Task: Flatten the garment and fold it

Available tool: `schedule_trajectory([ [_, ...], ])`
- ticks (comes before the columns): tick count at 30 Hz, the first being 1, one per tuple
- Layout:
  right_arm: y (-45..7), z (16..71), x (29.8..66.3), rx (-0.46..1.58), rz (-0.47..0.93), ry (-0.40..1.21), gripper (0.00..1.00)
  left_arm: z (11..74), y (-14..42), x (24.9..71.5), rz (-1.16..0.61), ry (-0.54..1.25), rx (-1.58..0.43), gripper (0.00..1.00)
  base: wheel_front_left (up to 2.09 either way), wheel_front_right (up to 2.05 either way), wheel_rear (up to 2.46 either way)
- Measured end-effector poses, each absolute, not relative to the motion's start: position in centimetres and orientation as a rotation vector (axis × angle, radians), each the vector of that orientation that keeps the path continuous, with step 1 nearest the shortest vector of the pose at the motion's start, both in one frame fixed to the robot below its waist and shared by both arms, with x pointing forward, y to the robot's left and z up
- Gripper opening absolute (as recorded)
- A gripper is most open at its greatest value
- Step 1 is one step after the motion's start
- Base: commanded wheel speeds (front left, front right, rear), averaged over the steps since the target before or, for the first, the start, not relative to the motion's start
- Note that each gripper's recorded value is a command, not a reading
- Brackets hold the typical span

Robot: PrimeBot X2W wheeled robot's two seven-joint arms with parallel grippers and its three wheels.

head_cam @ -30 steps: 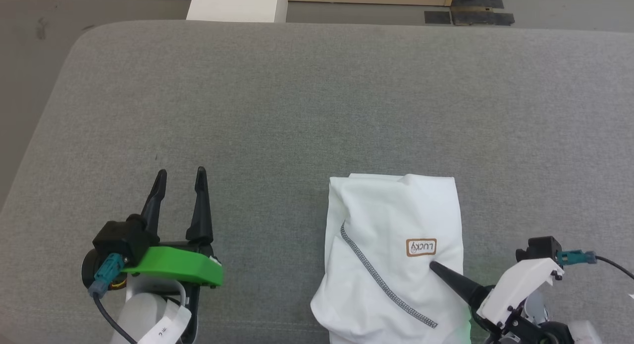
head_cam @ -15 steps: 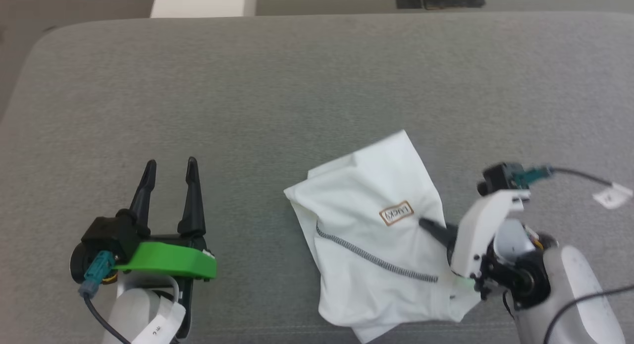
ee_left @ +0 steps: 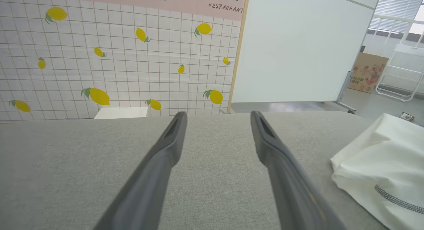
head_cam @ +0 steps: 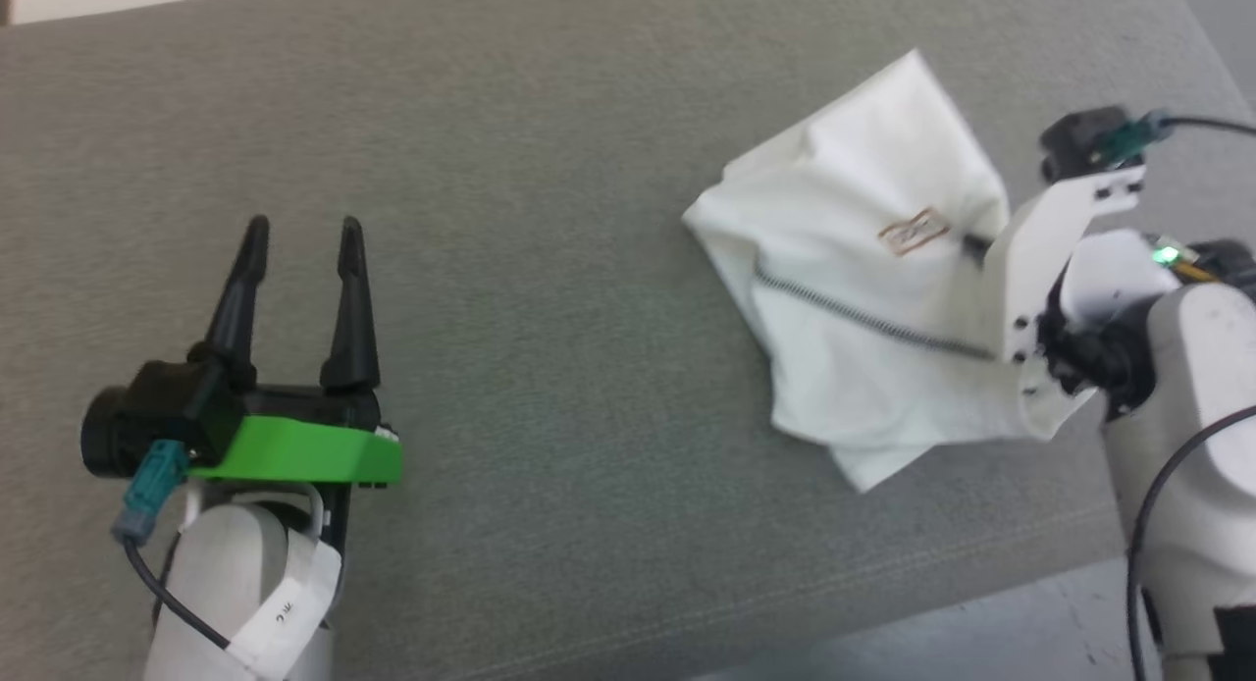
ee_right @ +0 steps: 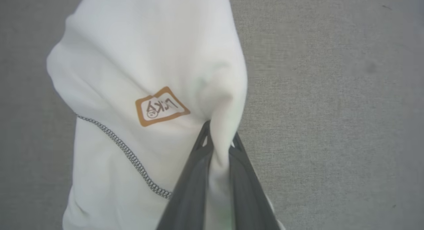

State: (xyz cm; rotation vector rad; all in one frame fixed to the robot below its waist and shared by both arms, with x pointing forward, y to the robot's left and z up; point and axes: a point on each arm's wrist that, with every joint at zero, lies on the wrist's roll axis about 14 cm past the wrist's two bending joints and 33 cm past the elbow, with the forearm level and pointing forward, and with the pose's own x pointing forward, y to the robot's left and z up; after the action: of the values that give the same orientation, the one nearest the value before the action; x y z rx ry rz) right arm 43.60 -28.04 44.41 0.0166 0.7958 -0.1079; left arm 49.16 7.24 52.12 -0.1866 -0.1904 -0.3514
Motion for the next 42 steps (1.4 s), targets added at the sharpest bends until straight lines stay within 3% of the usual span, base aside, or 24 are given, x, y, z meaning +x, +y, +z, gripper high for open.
schedule_trajectory([
  [9,-37.5,44.8,45.2,-0.018,-0.378,0.726,0.00,50.0,4.6,52.9,-0.433,-0.183,-0.177,1.00,0.00,0.00,0.00],
  [17,-45.3,45.0,44.6,-0.168,-0.589,0.697,0.00,46.3,3.9,54.6,-0.455,-0.116,-0.180,1.00,0.00,0.00,0.00],
  [24,-47.9,44.9,44.5,-0.325,-0.660,0.695,0.00,44.4,4.9,55.1,-0.439,-0.077,-0.158,1.00,0.00,0.00,0.00],
  [32,-48.6,45.9,44.9,-0.305,-0.699,0.628,0.00,44.8,5.3,54.8,-0.437,-0.077,-0.143,1.00,0.00,0.00,0.00],
  [33,-48.8,46.0,44.7,-0.303,-0.706,0.627,0.43,44.9,5.3,54.8,-0.437,-0.076,-0.140,1.00,0.00,0.00,0.00],
  [34,-48.9,46.1,44.4,-0.300,-0.715,0.634,1.00,45.0,5.4,54.7,-0.437,-0.080,-0.139,1.00,0.00,0.00,0.00],
  [42,-49.3,50.0,44.4,-0.344,-0.704,0.516,1.00,46.5,5.7,53.2,-0.408,-0.098,-0.164,1.00,0.00,0.00,0.00],
])
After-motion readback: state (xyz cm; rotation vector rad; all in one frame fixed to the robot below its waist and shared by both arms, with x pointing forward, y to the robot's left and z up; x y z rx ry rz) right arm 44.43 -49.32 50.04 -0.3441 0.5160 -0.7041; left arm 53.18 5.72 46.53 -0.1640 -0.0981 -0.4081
